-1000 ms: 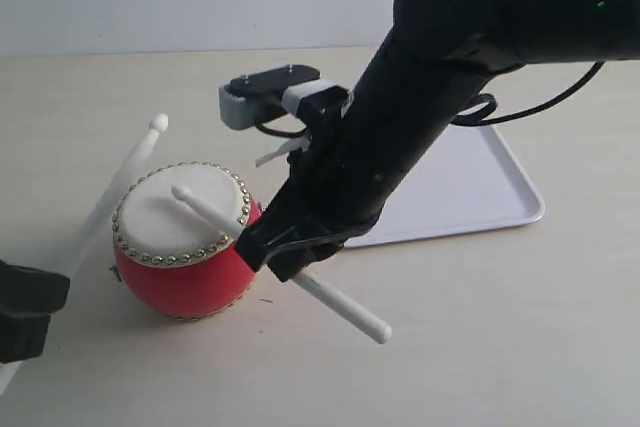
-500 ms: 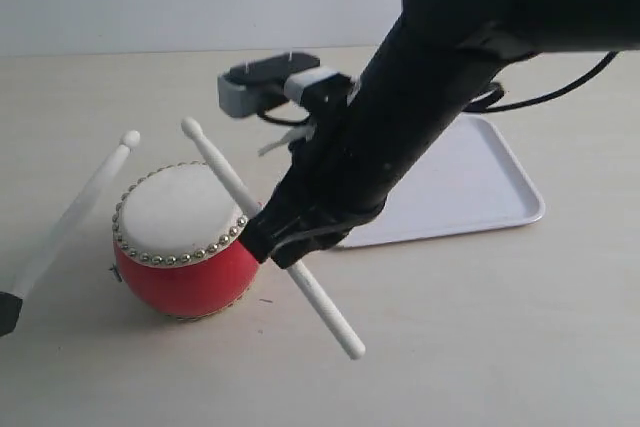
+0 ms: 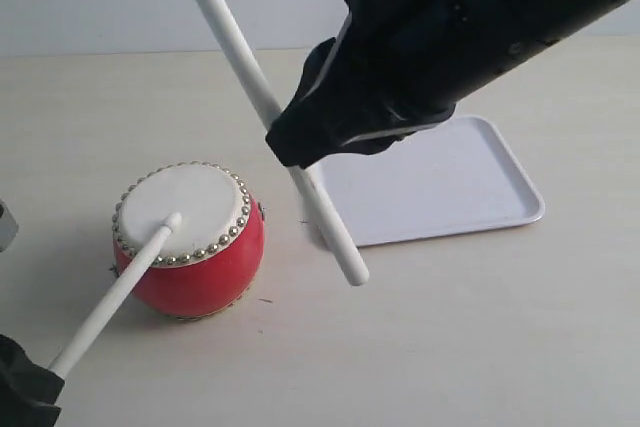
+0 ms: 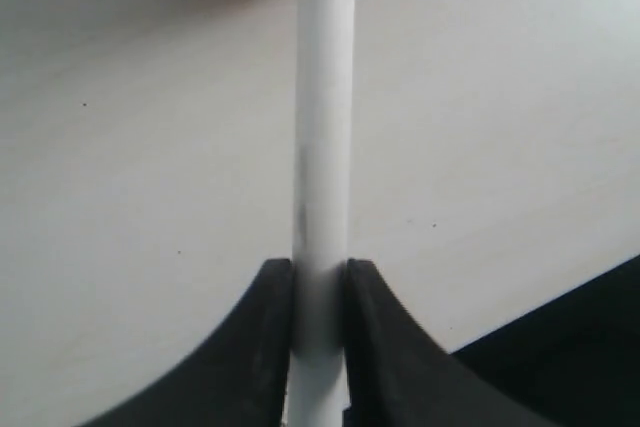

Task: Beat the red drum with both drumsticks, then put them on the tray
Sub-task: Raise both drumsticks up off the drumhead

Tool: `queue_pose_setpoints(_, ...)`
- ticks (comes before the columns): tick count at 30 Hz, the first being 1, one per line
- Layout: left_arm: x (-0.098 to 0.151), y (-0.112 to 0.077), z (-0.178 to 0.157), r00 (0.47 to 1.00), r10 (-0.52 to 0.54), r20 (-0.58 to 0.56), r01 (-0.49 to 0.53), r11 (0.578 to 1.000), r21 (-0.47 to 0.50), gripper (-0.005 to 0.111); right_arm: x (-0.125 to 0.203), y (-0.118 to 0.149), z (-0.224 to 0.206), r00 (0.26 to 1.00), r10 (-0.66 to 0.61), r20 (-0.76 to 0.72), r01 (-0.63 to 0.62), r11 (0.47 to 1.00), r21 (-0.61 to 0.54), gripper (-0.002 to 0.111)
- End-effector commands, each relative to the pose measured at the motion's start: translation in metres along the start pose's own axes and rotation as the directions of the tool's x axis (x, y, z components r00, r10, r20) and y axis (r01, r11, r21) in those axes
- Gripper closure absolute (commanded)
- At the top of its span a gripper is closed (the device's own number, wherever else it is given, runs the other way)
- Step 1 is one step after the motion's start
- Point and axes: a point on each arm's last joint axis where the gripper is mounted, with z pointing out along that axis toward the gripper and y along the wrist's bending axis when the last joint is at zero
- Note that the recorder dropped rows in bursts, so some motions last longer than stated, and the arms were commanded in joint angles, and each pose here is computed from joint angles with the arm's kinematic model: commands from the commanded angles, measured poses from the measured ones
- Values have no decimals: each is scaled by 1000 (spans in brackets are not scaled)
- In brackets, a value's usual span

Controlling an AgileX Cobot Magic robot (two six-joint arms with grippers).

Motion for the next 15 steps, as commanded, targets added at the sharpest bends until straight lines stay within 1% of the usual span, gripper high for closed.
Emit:
queue_pose_setpoints(1,-11,-2,-13,993,27,113,-29,1000,12,107,10,-16,40,984,35,-177,-38,999,-12,108)
queue_pose_setpoints(5,-17,-5,-31,980,32,199,-39,999,35,107,20,-31,77,945,80,-318,-86,996,-3,108)
queue_pose_setpoints(7,-18,-5,-46,963,45,267,-57,998,36,107,24,-43,108,882,114,-457,-135,991,-13,108)
queue_pose_setpoints(10,-16,-4,-53,952,53,301,-66,997,34,107,16,-49,122,829,142,-540,-173,985,-7,108)
queue_pose_setpoints(11,-15,-3,-55,950,53,308,-67,997,36,107,11,-53,125,797,165,-581,-189,982,20,108)
queue_pose_setpoints(13,-14,-3,-57,947,52,317,-68,997,39,107,4,-63,136,786,211,-582,-195,977,90,108)
queue_pose_setpoints(15,-13,-3,-57,949,52,310,-67,997,37,107,3,-67,142,778,230,-585,-202,973,114,108)
